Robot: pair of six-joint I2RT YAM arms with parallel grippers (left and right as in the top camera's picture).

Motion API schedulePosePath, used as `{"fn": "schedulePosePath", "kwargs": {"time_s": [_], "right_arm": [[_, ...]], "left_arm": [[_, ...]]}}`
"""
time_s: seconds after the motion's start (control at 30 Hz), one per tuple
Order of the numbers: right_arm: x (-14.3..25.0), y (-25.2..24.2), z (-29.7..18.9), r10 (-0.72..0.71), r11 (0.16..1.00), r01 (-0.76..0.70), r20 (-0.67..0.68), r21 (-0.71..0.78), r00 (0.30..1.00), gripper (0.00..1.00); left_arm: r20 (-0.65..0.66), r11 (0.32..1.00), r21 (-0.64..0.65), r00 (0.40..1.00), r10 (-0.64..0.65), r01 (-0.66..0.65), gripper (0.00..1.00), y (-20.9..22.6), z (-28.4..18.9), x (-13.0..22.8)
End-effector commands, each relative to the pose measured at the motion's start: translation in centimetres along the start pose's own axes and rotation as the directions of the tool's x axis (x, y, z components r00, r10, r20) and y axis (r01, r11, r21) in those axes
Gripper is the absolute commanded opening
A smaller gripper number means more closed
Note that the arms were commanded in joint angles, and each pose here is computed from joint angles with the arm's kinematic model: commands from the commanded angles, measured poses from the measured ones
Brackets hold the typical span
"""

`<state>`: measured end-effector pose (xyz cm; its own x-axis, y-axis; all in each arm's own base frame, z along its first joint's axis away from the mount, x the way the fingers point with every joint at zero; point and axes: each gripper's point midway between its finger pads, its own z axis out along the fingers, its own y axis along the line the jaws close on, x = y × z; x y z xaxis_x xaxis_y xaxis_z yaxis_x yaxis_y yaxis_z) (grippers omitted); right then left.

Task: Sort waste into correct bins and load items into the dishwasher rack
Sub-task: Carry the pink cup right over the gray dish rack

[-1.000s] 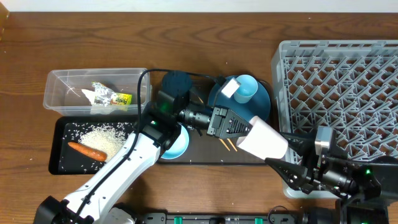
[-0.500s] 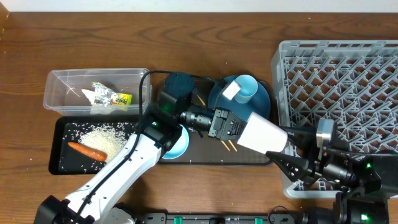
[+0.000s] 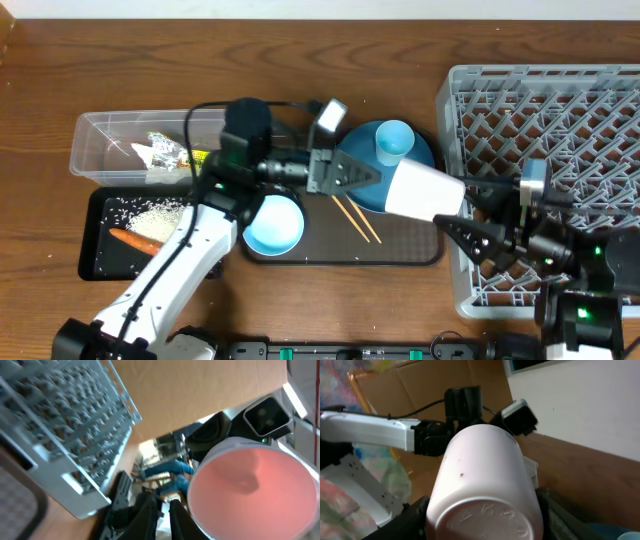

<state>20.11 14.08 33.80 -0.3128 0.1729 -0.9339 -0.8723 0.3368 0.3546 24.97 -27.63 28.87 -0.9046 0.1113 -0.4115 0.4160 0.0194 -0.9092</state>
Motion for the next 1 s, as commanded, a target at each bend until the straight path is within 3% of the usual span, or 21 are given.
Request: {"fn": "schedulePosePath", "kwargs": {"time_s": [0.0, 0.4, 0.6, 0.73, 0.83, 0.97], "right_arm": [[0.1, -1.4, 0.4, 0.08, 0.997, -0.08, -0.006, 0.003, 0.997, 0.58], [-3.1, -10.0, 1.8, 0.226, 0.959, -0.234, 0.071, 0.157, 0.972, 0.58], [-5.8, -13.4, 1.6, 0.295, 0.921, -0.309, 0.094, 0.238, 0.951, 0.56], [-7.0, -15.8, 0.7, 0.288, 0.879, -0.303, 0.097, 0.369, 0.953, 0.55], [-6.8, -17.8, -0.9, 0.246, 0.803, -0.233, 0.052, 0.549, 0.968, 0.55], [-6.2, -20.0, -4.9, 0.255, 0.594, -0.138, -0.023, 0.793, 0.967, 0.54]], "left_arm": [[0.029, 1.0, -0.013, 0.999, 0.014, -0.013, 0.14, 0.5, -1.0, -0.5], [0.021, 0.999, -0.037, 1.0, -0.004, 0.005, 0.14, 1.6, -1.2, 0.0], [0.049, 0.991, -0.125, 0.998, -0.049, 0.054, 0.14, 3.9, -1.4, 0.4], [0.065, 0.982, -0.177, 0.997, -0.05, 0.06, 0.14, 5.0, -1.6, 0.5], [0.067, 0.976, -0.206, 0.996, -0.059, 0.072, 0.14, 5.7, -1.7, 0.8], [0.071, 0.96, -0.266, 0.995, -0.064, 0.081, 0.15, 7.1, -2.0, 1.3]]}}
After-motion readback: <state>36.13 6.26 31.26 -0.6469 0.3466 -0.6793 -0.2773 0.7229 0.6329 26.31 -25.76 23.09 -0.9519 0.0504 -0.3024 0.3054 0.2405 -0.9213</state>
